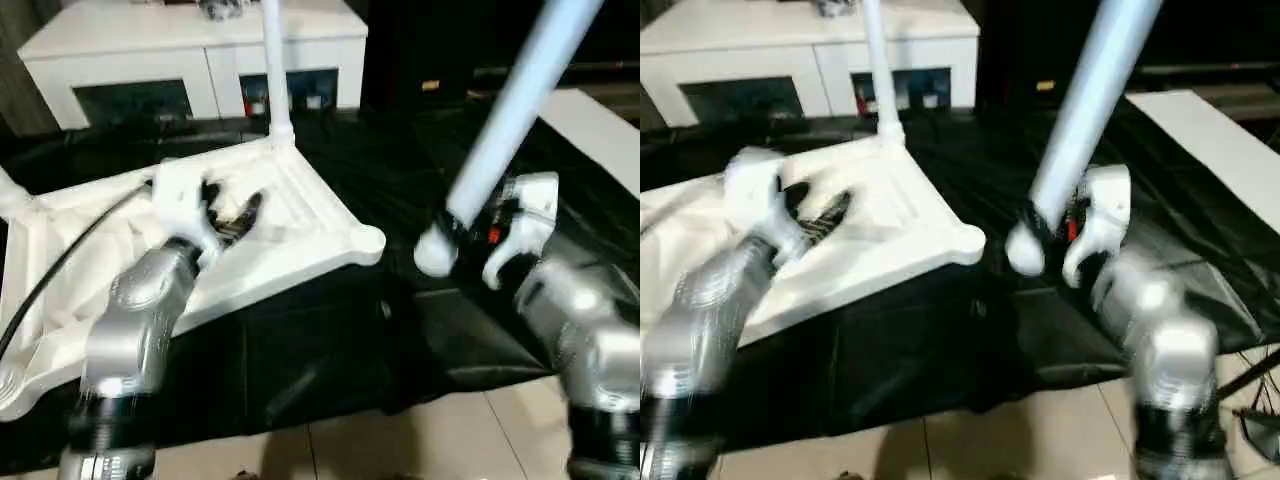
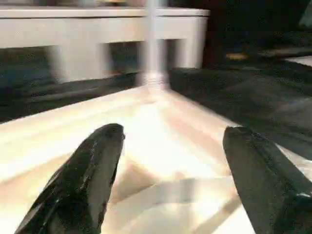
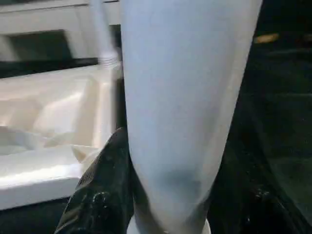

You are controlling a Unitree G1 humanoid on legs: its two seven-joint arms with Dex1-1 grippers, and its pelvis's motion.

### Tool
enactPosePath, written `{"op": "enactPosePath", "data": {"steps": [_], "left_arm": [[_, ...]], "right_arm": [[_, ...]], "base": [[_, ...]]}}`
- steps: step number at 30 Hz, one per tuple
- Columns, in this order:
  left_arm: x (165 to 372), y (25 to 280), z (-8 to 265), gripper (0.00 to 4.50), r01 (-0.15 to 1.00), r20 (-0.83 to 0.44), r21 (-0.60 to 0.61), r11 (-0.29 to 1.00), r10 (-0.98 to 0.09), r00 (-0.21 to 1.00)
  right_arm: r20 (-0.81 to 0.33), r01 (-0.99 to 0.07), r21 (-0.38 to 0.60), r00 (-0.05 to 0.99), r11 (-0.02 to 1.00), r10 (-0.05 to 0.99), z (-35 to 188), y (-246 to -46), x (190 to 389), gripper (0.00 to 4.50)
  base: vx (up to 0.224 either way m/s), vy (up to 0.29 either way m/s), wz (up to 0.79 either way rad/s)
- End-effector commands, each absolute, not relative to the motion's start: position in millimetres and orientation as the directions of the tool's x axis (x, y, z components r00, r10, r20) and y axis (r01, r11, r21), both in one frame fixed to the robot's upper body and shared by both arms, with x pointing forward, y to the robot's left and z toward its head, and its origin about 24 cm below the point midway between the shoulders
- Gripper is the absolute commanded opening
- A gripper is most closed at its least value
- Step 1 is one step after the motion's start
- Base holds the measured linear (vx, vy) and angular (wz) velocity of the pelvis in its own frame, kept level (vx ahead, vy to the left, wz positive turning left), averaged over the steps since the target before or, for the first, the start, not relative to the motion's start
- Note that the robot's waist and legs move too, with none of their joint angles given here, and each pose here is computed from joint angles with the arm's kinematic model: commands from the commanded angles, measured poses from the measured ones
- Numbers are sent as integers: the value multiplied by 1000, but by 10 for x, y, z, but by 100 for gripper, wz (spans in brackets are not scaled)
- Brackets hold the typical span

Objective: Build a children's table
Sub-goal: Insert table leg to table base

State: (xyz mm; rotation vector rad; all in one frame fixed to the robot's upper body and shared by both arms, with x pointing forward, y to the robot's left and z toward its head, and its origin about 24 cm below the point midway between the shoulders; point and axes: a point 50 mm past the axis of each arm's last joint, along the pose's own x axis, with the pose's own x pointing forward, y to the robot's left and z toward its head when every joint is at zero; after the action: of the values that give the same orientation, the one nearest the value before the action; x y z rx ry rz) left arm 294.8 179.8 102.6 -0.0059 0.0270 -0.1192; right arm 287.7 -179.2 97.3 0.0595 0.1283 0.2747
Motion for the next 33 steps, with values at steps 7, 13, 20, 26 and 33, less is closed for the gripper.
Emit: {"op": "enactPosePath", "data": {"steps": [7,13,20,26,33], "left_arm": [[2968,1641,1083,371,-28,38,73,997,25,999],[2993,1576,1096,371,5,57,21,1000,-6,998],[2991,1594,1028,371,8,38,18,1000,-8,999],[2983,1608,997,371,4,29,32,999,-5,1000],[2980,1615,999,371,20,32,42,999,-21,999]], "right_arm": [[-100,-221,-12,971,975,219,916,-1609,2872,183],[-57,-261,-65,965,963,257,978,-1546,2884,183],[-77,-317,-15,946,948,315,940,-1455,2869,183],[-75,-339,-15,938,941,337,930,-1425,2888,183],[-76,-358,-5,931,934,357,918,-1383,2882,183]], "base": [[-1,-112,55],[3,-237,31],[-33,-172,26],[-6,-61,7],[85,-29,9]]}}
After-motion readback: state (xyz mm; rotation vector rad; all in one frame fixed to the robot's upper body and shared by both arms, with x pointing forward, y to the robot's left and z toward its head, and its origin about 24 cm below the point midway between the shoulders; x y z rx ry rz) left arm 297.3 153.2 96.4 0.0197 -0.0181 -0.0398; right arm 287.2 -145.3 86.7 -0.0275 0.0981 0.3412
